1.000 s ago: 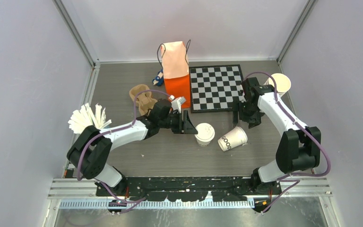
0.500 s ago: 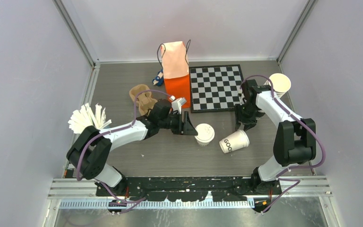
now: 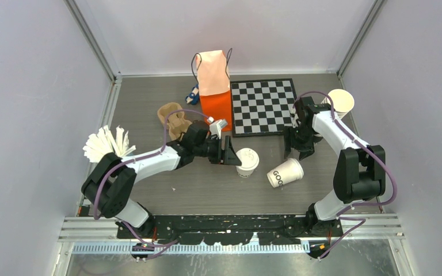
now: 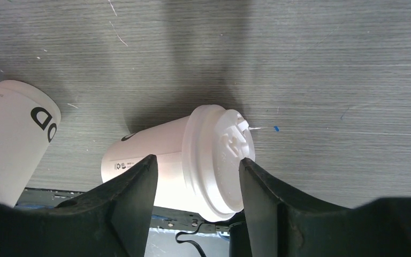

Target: Pack the takeout coffee

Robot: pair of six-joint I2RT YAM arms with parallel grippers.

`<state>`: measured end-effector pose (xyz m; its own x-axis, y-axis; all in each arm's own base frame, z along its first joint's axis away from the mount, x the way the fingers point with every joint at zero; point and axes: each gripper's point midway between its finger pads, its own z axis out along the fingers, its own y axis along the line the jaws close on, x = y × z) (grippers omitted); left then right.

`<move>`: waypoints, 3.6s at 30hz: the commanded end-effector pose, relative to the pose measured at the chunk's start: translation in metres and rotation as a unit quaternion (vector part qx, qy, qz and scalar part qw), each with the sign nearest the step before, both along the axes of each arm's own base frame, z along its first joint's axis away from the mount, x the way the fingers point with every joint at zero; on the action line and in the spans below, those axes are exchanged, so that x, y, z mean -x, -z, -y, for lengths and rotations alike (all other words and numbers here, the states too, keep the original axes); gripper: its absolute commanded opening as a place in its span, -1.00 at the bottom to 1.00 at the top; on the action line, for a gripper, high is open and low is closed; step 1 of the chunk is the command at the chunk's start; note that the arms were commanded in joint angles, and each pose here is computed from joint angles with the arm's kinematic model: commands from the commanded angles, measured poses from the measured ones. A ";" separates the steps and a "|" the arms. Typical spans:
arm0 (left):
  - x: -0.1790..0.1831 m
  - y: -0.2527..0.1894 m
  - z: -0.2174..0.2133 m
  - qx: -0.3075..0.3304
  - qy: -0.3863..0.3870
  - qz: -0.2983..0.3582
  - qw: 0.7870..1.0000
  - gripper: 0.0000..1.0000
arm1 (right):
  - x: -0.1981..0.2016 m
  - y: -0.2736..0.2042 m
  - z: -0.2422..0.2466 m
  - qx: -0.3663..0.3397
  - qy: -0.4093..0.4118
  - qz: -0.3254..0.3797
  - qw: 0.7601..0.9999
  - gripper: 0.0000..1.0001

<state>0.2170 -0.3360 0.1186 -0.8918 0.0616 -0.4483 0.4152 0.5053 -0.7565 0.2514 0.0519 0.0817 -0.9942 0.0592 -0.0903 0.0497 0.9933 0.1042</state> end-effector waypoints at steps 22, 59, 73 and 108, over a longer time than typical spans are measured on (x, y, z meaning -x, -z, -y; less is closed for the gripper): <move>0.000 -0.026 -0.001 0.005 0.016 0.044 0.999 0.27 | 0.011 -0.014 0.000 -0.008 0.005 -0.017 1.000 -0.34; 0.012 -0.041 -0.025 0.007 -0.019 0.072 0.997 0.26 | -0.021 -0.096 0.064 0.472 -0.039 0.144 0.869 -0.45; 0.014 -0.040 -0.028 0.004 -0.023 0.075 0.997 0.26 | -0.030 -0.060 0.064 0.510 -0.051 0.112 0.851 -0.44; 0.001 -0.022 -0.003 0.042 -0.029 0.028 0.998 0.20 | -0.015 -0.132 -0.126 -0.152 -0.038 0.272 0.950 0.49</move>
<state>0.2105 -0.3184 0.1272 -0.8786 -0.0074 -0.4775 0.4004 0.5336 -0.7450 0.2650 0.1094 0.1989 -0.8297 -0.0109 -0.5581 -0.0306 0.9992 0.0260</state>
